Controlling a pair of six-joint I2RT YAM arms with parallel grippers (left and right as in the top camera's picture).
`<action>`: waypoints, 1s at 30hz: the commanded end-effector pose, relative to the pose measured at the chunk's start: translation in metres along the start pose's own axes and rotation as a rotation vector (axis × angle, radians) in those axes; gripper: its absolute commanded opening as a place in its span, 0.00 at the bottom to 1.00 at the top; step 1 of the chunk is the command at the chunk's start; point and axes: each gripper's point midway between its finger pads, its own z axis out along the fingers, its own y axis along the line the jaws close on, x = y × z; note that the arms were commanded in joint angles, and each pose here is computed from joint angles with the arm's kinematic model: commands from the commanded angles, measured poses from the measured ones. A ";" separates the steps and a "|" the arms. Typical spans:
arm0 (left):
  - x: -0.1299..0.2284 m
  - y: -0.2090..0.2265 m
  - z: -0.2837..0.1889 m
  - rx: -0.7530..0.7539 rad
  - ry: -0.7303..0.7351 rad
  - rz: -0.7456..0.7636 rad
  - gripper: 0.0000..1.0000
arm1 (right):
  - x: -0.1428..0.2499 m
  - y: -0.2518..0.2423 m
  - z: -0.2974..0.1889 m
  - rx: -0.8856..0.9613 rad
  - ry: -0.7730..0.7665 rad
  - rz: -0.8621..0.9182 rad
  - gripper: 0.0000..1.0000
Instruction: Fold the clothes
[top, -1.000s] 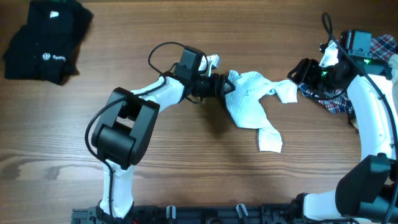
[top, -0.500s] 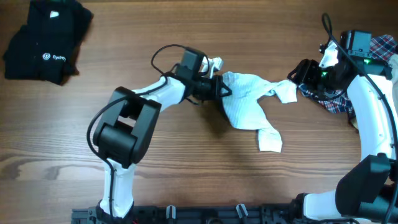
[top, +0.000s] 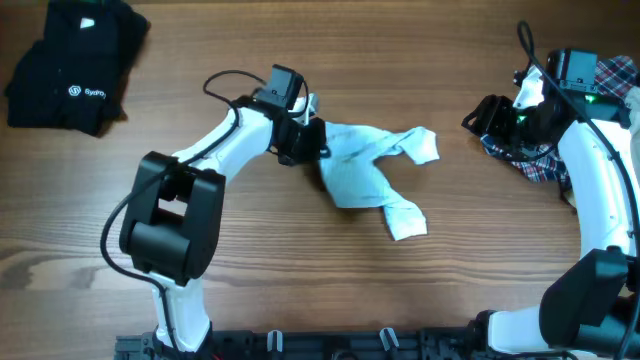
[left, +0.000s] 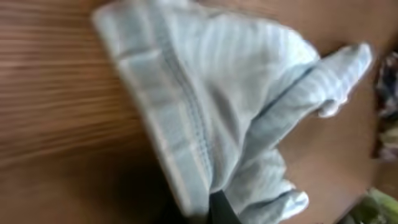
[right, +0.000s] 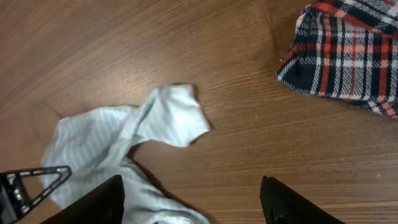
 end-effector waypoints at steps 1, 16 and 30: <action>-0.029 -0.018 -0.045 -0.102 -0.117 0.088 0.04 | -0.008 0.011 -0.015 -0.033 -0.046 -0.037 0.70; -0.037 -0.105 -0.112 -0.203 -0.254 0.262 0.04 | -0.007 0.012 -0.015 -0.039 -0.043 -0.047 0.70; -0.039 -0.153 -0.197 -0.252 -0.414 0.388 0.04 | -0.007 0.011 -0.015 -0.037 -0.039 -0.060 0.70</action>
